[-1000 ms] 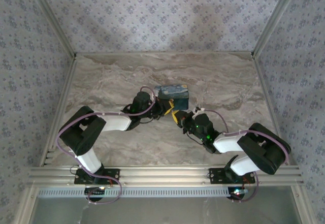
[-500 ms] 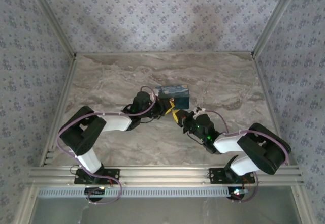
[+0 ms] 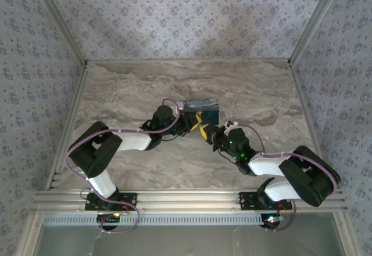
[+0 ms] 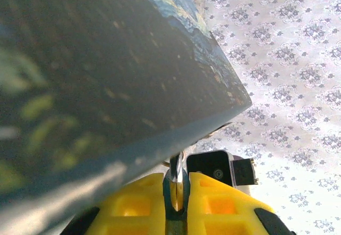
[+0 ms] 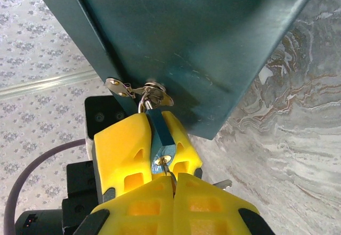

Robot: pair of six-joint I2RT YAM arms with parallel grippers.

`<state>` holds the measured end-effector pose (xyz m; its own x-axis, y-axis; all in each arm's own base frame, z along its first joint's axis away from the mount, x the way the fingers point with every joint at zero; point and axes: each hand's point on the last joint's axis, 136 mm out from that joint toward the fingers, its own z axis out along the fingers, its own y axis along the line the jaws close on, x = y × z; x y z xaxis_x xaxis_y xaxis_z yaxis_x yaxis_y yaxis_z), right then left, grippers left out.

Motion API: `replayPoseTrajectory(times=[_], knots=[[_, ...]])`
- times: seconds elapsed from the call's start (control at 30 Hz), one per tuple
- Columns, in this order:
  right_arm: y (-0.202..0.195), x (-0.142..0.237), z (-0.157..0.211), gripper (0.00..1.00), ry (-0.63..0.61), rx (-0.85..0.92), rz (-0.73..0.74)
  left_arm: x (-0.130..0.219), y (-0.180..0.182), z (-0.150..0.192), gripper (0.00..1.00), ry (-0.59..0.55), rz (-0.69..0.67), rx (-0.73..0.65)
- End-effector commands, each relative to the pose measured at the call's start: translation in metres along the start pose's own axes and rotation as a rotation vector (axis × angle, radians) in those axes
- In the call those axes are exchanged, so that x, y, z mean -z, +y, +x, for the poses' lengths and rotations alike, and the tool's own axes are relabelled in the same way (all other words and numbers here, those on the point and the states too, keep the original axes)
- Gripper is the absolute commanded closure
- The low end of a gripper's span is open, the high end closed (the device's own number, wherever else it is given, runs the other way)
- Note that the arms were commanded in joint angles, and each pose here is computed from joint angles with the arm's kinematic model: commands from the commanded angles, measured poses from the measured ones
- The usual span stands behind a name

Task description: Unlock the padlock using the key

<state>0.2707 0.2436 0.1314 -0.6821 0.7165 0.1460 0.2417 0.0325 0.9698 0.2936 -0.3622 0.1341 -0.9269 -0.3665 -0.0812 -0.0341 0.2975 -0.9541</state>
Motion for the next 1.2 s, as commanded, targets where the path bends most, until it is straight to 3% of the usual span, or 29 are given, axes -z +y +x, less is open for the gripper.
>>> replayPoseTrajectory(times=[0.0,1.17], knots=[[0.01,0.001,-0.014,1.0,-0.049,0.033,-0.02,-0.001,0.007,0.009,0.95,0.04,-0.011,0.005],[0.037,-0.002,-0.031,1.0,-0.038,-0.002,0.003,-0.005,0.015,0.021,0.99,0.079,-0.059,-0.032]])
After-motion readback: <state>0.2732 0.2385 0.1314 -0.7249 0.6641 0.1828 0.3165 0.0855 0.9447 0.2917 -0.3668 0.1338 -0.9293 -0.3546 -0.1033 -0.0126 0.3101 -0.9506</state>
